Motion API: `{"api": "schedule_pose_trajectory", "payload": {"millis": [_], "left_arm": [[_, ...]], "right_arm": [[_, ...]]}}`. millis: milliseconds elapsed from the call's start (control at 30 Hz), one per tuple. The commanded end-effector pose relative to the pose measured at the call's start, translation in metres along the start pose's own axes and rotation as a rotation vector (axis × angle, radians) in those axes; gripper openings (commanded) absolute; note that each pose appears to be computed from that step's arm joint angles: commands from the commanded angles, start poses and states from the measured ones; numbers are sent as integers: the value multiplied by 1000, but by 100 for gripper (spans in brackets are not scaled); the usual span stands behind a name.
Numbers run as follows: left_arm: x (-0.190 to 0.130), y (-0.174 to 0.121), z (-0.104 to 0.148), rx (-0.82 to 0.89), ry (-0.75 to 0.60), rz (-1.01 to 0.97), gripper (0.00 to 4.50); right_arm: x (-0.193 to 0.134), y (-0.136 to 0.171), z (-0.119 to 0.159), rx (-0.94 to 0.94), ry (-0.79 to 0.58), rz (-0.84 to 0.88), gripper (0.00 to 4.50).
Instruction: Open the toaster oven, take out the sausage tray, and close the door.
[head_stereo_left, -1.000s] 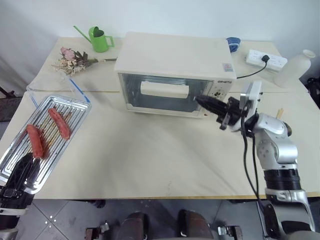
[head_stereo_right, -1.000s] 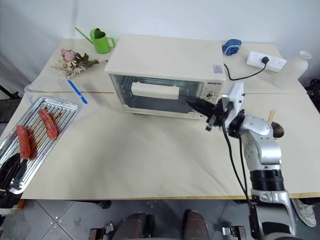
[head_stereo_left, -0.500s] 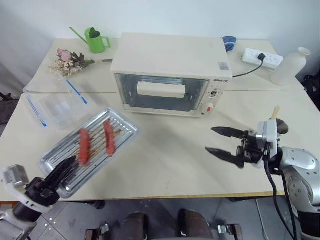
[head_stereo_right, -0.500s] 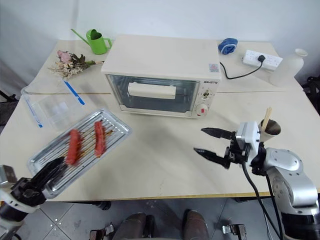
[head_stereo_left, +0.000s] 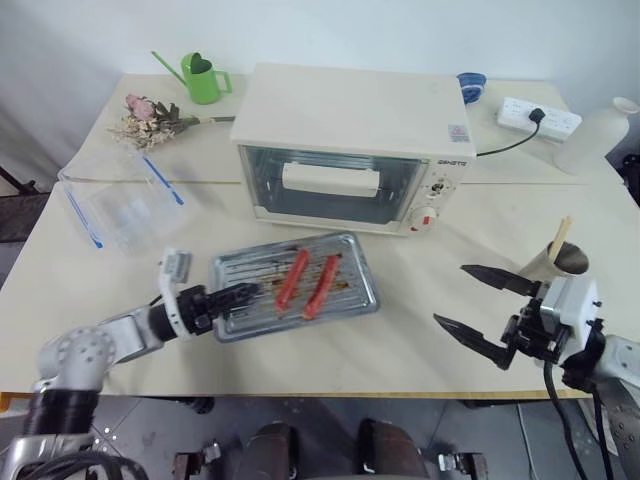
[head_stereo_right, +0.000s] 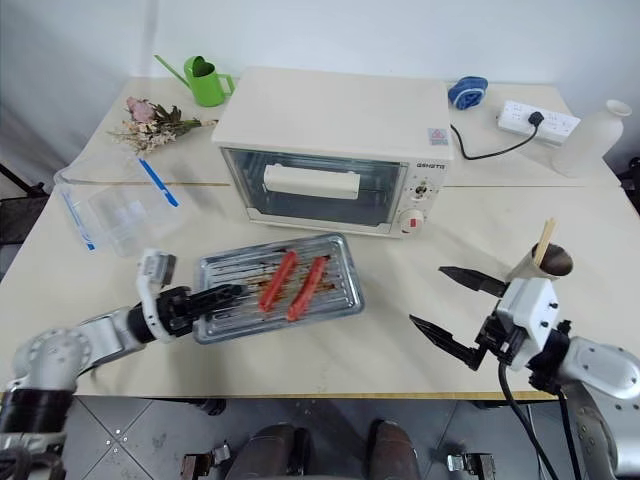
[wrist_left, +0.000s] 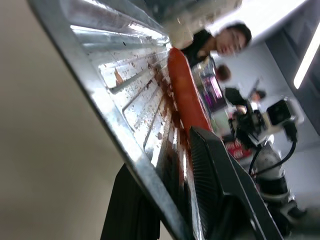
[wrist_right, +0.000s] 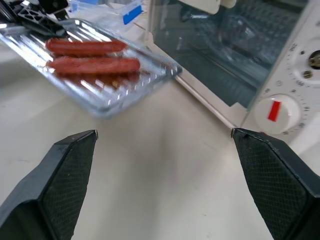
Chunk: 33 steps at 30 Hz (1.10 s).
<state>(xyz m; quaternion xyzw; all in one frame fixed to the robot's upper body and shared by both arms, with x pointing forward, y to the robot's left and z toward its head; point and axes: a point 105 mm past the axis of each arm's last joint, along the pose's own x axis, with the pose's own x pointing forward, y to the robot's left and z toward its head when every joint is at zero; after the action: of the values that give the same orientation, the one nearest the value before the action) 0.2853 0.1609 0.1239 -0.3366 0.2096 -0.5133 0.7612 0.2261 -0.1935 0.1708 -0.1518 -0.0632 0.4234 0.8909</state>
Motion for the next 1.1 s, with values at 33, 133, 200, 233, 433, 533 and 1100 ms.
{"api": "schedule_pose_trajectory", "payload": {"millis": [33, 133, 200, 233, 433, 533, 1100], "left_arm": [[20, 6, -4, 46, 80, -40, 56], [36, 17, -7, 56, 167, -22, 56], [41, 16, -7, 57, 191, -52, 56], [44, 16, -5, 58, 197, -57, 56], [53, 17, 3, 62, 198, -43, 91], [49, 14, 3, 122, 222, -15, 179], [-74, -11, 29, 969, 163, 253, 448]], "right_arm": [[-5, 4, 14, -53, -19, -26, 447], [-8, 8, 14, -49, -8, -38, 447], [-10, 11, 14, -38, -2, -39, 447], [-10, 12, 14, -31, 1, -35, 447], [-9, 14, 16, -28, 0, -38, 449], [-6, 13, 16, -28, -1, -37, 450], [-8, 8, 6, 61, 13, 107, 450]]}}
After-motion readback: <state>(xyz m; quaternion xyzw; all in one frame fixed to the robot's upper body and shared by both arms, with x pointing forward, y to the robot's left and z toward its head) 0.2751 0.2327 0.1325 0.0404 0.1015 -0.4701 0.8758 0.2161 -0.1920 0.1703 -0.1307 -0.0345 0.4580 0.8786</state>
